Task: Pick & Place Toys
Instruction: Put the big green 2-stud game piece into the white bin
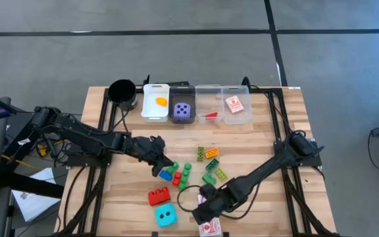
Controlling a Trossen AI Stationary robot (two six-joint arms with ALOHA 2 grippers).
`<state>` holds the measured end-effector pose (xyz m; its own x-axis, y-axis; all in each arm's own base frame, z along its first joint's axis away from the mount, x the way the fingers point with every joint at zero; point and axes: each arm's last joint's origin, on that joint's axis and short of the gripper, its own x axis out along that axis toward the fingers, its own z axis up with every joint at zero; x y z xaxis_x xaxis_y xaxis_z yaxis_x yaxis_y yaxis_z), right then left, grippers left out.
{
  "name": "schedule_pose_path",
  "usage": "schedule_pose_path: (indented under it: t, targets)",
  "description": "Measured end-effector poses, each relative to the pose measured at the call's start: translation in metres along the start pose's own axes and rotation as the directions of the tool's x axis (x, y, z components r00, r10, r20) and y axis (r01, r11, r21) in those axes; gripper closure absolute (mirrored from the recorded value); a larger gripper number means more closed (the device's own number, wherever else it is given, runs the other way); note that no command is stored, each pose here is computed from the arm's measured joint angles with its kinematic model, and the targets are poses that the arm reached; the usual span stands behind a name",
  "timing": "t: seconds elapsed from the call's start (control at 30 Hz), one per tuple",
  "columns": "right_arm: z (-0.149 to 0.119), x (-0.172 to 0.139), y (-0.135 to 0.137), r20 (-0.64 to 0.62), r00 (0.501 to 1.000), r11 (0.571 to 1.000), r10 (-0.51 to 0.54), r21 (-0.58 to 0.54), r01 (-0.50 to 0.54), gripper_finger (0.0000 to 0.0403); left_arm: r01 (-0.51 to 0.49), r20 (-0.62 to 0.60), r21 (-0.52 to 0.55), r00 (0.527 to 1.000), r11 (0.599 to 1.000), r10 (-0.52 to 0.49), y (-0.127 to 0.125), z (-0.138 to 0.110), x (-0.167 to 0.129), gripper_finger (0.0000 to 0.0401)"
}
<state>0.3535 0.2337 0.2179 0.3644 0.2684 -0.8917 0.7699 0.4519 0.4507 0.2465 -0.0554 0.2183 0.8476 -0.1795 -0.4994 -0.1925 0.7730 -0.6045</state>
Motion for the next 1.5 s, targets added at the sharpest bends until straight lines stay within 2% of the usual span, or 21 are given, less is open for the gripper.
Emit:
schedule_pose_path:
  t: [0.1, 0.2, 0.37, 0.5, 0.7, 0.77, 0.83, 0.9, 1.17, 1.37, 1.5]
  targets:
    - [0.011, -0.010, 0.007, 0.038, 0.999, 0.999, 0.021, -0.034, -0.019, 0.0072, 0.033, -0.062, 0.089, 0.998, 0.995, -0.027, -0.002, -0.006, 0.000, 0.0401]
    - [0.023, -0.020, 0.006, 0.104, 0.993, 0.997, -0.046, -0.054, 0.052, 0.0072, 0.043, -0.114, 0.159, 0.993, 0.986, -0.025, -0.003, -0.012, -0.001, 0.0401]
    - [0.045, -0.033, -0.003, 0.133, 0.976, 0.985, -0.172, -0.006, 0.174, 0.0072, 0.055, -0.136, 0.161, 0.990, 0.985, -0.033, -0.007, -0.017, -0.001, 0.0401]
    - [0.059, -0.033, -0.004, 0.139, 0.973, 0.980, -0.183, -0.057, 0.192, 0.0072, 0.066, -0.145, 0.159, 0.989, 0.985, -0.043, -0.010, -0.020, -0.001, 0.0401]
    - [0.077, -0.022, -0.009, 0.133, 0.965, 0.959, -0.225, -0.144, 0.243, 0.0072, 0.065, -0.143, 0.161, 0.989, 0.985, -0.042, -0.010, -0.020, -0.001, 0.0401]
    - [0.079, -0.017, -0.015, 0.120, 0.951, 0.938, -0.286, -0.165, 0.304, 0.0072, 0.065, -0.143, 0.161, 0.989, 0.985, -0.042, -0.010, -0.020, -0.001, 0.0401]
    - [0.085, -0.010, -0.016, 0.114, 0.948, 0.934, -0.296, -0.172, 0.313, 0.0072, 0.065, -0.143, 0.162, 0.989, 0.985, -0.041, -0.010, -0.020, -0.001, 0.0401]
    - [0.088, -0.003, -0.022, 0.090, 0.933, 0.913, -0.349, -0.193, 0.361, 0.0072, 0.068, -0.140, 0.161, 0.989, 0.985, -0.045, -0.011, -0.020, -0.001, 0.0401]
    - [0.095, 0.030, -0.034, 0.001, 0.892, 0.868, -0.451, -0.233, 0.439, 0.0072, 0.071, -0.135, 0.153, 0.990, 0.986, -0.051, -0.011, -0.020, -0.001, 0.0401]
    - [0.094, 0.037, -0.033, -0.032, 0.904, 0.873, -0.426, -0.276, 0.402, 0.0074, 0.069, -0.139, 0.146, 0.989, 0.987, -0.049, -0.011, -0.020, -0.001, 0.0401]
    - [0.098, 0.037, -0.033, -0.030, 0.907, 0.876, -0.421, -0.274, 0.398, 0.0089, 0.069, -0.139, 0.145, 0.989, 0.987, -0.049, -0.011, -0.020, -0.001, 0.0401]
